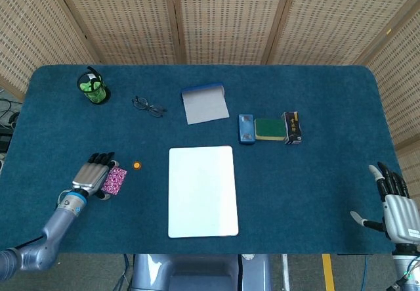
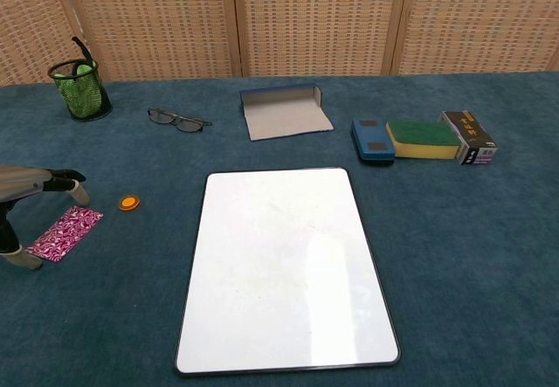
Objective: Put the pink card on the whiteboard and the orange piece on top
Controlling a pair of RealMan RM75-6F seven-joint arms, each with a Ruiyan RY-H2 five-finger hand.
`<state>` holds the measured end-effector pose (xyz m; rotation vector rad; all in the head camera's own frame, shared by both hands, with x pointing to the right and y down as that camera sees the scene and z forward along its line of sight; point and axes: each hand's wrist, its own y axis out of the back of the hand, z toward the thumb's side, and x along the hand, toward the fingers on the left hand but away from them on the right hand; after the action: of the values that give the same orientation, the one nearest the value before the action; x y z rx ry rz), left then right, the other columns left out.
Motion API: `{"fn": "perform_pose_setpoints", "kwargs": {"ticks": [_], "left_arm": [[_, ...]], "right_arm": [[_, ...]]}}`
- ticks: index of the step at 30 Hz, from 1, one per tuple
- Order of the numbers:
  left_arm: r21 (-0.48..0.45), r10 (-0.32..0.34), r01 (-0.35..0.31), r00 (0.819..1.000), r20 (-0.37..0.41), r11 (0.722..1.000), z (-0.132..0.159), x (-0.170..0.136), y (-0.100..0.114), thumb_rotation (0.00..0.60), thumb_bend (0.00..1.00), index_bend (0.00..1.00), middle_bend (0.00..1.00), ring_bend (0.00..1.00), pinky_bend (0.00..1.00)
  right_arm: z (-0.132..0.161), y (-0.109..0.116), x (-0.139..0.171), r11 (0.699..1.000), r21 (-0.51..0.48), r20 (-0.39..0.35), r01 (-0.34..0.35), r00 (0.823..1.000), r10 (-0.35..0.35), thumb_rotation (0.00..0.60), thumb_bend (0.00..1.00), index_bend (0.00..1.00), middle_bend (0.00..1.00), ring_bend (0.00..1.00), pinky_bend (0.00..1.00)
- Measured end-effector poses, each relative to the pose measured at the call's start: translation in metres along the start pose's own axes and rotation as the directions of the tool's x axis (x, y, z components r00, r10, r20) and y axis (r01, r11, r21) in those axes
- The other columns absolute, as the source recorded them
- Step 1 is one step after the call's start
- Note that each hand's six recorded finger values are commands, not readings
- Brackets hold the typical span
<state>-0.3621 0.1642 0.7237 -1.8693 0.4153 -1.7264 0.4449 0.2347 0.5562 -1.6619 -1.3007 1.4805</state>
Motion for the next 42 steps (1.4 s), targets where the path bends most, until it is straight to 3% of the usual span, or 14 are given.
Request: {"fn": "perform_pose_setpoints", "kwargs": {"ticks": [4, 12, 31, 42], "left_arm": [[0.001, 0.002, -0.002, 1.0, -0.003, 1.0, -0.001, 0.0, -0.001, 0.6, 0.0, 0.2, 0.0, 0.0, 0.0], [-0.012, 0.014, -0.014, 1.0, -0.001, 1.0, 0.0, 0.002, -0.003, 0.6, 0.0, 0.36, 0.0, 0.0, 0.0], [-0.032, 0.078, -0.078, 0.997, 0.021, 0.996, 0.0, -0.011, 0.013, 0.6, 0.0, 0.37, 0.0, 0.0, 0.0], [-0.053, 0.119, -0.116, 0.991, 0.061, 0.992, 0.015, -0.018, 0.031, 0.6, 0.0, 0.37, 0.0, 0.0, 0.0]], "right_arm": [[0.0, 0.0, 0.0, 1.0, -0.001, 0.0, 0.0, 1.0, 0.0, 0.6, 0.0, 0.0, 0.0, 0.0, 0.0], [0.0, 0.0, 0.0, 1.0, -0.001, 0.0, 0.0, 1.0, 0.0, 0.6, 0.0, 0.0, 0.0, 0.0, 0.0], [0.0, 0.0, 0.0, 1.0, -0.003, 0.0, -0.002, 1.0, 0.002, 0.6, 0.0, 0.0, 0.0, 0.0, 0.0], [0.0, 0.0, 0.0, 1.0, -0.006, -0.001, -0.003, 1.0, 0.003, 0.6, 0.0, 0.0, 0.0, 0.0, 0.0]]}}
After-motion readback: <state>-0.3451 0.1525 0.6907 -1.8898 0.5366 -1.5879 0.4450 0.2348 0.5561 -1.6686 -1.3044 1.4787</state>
